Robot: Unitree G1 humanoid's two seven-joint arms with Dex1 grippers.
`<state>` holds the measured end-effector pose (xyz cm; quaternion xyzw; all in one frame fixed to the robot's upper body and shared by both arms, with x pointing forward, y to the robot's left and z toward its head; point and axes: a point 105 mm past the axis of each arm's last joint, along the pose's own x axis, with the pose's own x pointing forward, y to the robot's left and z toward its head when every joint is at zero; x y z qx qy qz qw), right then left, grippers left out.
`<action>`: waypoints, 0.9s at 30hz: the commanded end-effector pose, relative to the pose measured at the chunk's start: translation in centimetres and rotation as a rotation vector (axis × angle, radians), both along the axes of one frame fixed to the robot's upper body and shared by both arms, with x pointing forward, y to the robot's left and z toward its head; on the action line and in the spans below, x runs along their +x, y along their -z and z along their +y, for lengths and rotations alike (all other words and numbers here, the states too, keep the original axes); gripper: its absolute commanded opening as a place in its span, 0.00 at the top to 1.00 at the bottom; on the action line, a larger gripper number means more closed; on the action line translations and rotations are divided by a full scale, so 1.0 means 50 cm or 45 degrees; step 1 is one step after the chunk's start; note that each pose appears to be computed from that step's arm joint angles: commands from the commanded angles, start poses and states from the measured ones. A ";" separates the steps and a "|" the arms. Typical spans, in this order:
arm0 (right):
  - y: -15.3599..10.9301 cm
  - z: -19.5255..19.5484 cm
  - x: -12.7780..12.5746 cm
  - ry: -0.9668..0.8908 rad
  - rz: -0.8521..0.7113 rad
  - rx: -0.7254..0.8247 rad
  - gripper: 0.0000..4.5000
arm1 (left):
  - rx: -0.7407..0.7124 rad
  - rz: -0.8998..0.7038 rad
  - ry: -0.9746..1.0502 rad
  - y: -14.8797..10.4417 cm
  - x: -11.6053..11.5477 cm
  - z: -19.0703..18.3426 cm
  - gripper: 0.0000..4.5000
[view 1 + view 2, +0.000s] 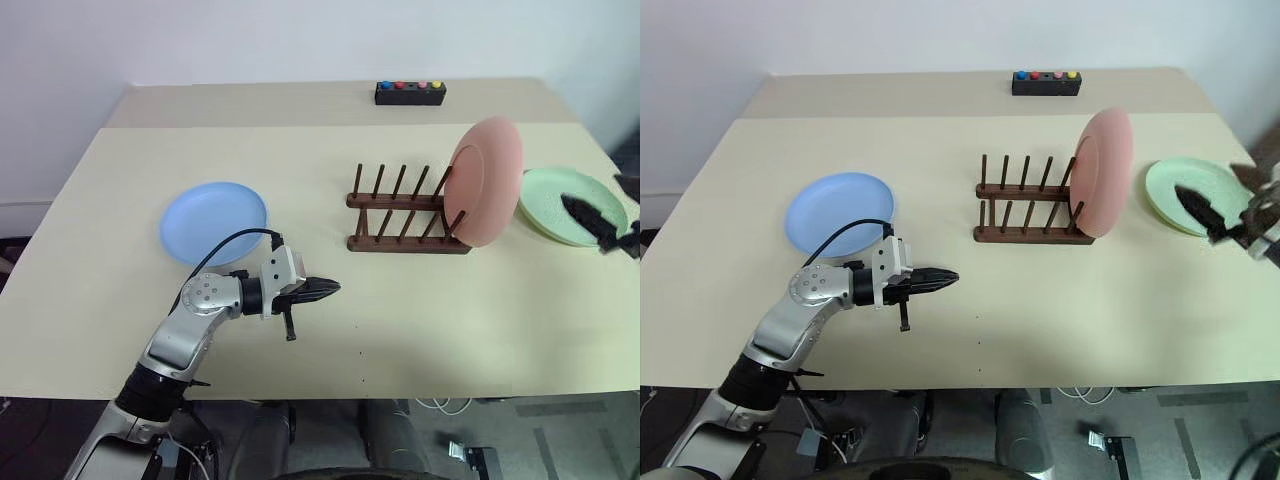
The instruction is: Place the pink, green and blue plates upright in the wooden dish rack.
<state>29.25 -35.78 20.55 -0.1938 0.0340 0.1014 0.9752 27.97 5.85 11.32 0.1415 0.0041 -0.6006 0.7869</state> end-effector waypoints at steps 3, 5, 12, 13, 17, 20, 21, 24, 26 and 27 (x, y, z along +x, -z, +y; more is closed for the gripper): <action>0.074 -0.029 0.034 0.097 0.166 -0.354 0.01 | -0.025 -0.042 0.045 -0.022 -0.001 -0.010 1.00; 0.099 -0.038 0.047 0.119 0.212 -0.426 0.01 | -0.025 -0.043 0.047 -0.022 0.000 -0.011 1.00; 0.143 -0.093 0.092 0.290 0.293 -0.571 0.01 | -0.023 -0.048 0.041 -0.022 0.000 -0.009 1.00; 0.145 -0.098 0.097 0.305 0.295 -0.571 0.01 | -0.022 -0.049 0.039 -0.022 0.000 -0.009 1.00; 0.164 -0.112 0.108 0.343 0.341 -0.577 0.21 | -0.021 -0.051 0.028 -0.022 -0.001 -0.006 1.00; 0.172 -0.112 0.110 0.336 0.347 -0.560 0.54 | -0.019 -0.051 0.013 -0.021 -0.001 -0.002 1.00; 0.174 -0.112 0.110 0.332 0.349 -0.558 0.65 | -0.018 -0.051 0.010 -0.021 -0.001 -0.001 1.00; 0.178 -0.112 0.108 0.326 0.348 -0.561 1.00 | -0.017 -0.049 0.006 -0.020 -0.003 0.000 1.00; 0.178 -0.111 0.105 0.319 0.332 -0.571 1.00 | -0.017 -0.048 0.004 -0.020 -0.003 0.001 1.00; 0.175 -0.111 0.104 0.315 0.317 -0.582 1.00 | -0.017 -0.048 0.004 -0.020 -0.003 0.001 1.00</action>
